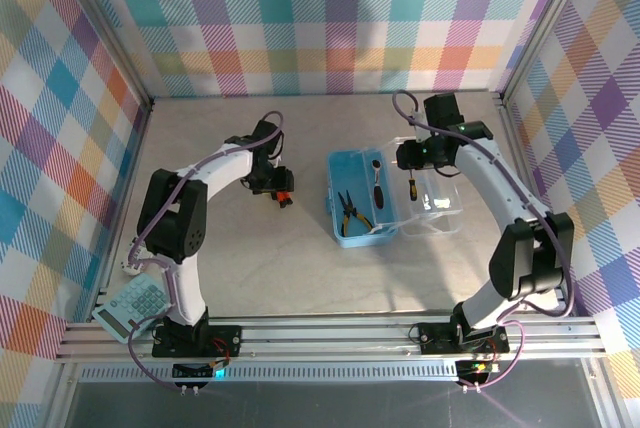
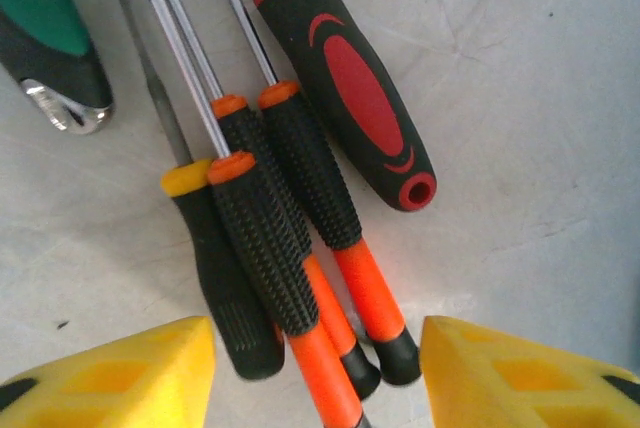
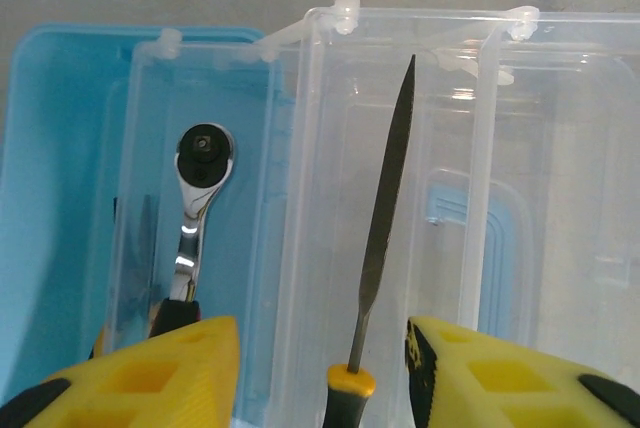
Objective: Pack the tool kit
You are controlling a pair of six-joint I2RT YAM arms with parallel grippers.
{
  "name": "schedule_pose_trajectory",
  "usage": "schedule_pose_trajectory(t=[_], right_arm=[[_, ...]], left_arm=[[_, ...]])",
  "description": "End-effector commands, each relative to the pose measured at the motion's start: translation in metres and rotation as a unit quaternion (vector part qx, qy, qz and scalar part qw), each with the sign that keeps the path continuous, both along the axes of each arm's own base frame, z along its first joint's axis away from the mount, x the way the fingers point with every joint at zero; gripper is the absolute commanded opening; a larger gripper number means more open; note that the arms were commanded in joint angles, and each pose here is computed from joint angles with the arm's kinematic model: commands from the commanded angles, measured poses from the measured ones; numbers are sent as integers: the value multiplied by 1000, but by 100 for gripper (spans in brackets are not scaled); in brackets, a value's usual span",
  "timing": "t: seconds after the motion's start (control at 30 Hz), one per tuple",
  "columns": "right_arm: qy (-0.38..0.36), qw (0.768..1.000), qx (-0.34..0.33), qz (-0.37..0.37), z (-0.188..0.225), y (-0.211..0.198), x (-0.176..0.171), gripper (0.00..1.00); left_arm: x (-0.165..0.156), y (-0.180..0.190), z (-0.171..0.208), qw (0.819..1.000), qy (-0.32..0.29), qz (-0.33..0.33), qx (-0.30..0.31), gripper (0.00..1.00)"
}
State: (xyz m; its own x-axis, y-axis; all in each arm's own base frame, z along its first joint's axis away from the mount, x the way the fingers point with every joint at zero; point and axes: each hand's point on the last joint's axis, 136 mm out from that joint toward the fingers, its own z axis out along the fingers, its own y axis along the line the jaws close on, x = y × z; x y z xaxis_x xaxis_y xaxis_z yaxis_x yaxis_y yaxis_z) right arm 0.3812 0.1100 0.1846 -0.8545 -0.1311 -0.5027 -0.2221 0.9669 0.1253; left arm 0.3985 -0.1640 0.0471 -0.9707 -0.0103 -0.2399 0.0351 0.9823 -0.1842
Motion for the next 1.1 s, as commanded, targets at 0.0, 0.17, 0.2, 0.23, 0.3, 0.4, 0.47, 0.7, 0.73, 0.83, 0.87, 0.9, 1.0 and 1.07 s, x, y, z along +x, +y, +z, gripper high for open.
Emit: schedule_pose_trajectory(t=[0.0, 0.17, 0.2, 0.23, 0.3, 0.4, 0.47, 0.7, 0.73, 0.83, 0.87, 0.9, 1.0, 1.07], right_arm=[[-8, 1000, 4, 2, 8, 1, -10, 49], [-9, 1000, 6, 3, 9, 1, -12, 52], [-9, 1000, 6, 3, 9, 1, -12, 52], [-10, 1000, 7, 3, 9, 1, -12, 52], [-11, 1000, 8, 4, 11, 1, -12, 53], [-13, 1000, 11, 5, 12, 2, -13, 53], [-13, 1000, 13, 6, 12, 3, -13, 53], [-14, 1000, 16, 8, 14, 3, -14, 54], [-13, 1000, 16, 8, 14, 3, -15, 54], [-13, 1000, 17, 8, 14, 4, -15, 54], [-14, 1000, 18, 9, 15, 4, -15, 54], [-14, 1000, 18, 9, 15, 4, -15, 54], [-17, 1000, 20, 10, 17, 4, -16, 54], [-18, 1000, 21, 10, 19, 4, -16, 54]], left_arm=[[9, 0, -3, 1000, -2, 6, 12, 51], [10, 0, -13, 999, 4, 3, 35, 39], [10, 0, -15, 999, 6, 3, 39, 36], [9, 1, -17, 999, 8, 3, 43, 32], [8, 4, -20, 999, 10, 4, 51, 24], [7, 9, -23, 998, 12, 3, 64, 19], [7, 11, -25, 997, 14, 3, 73, 17], [3, 17, -34, 995, 26, -1, 93, 26], [3, 17, -36, 995, 28, -3, 93, 27], [1, 18, -40, 995, 33, -3, 94, 23], [0, 18, -41, 995, 35, -4, 94, 21], [-1, 18, -43, 995, 38, -5, 94, 19], [-2, 18, -45, 995, 40, -6, 93, 12], [-2, 18, -43, 995, 39, -7, 94, 7]])
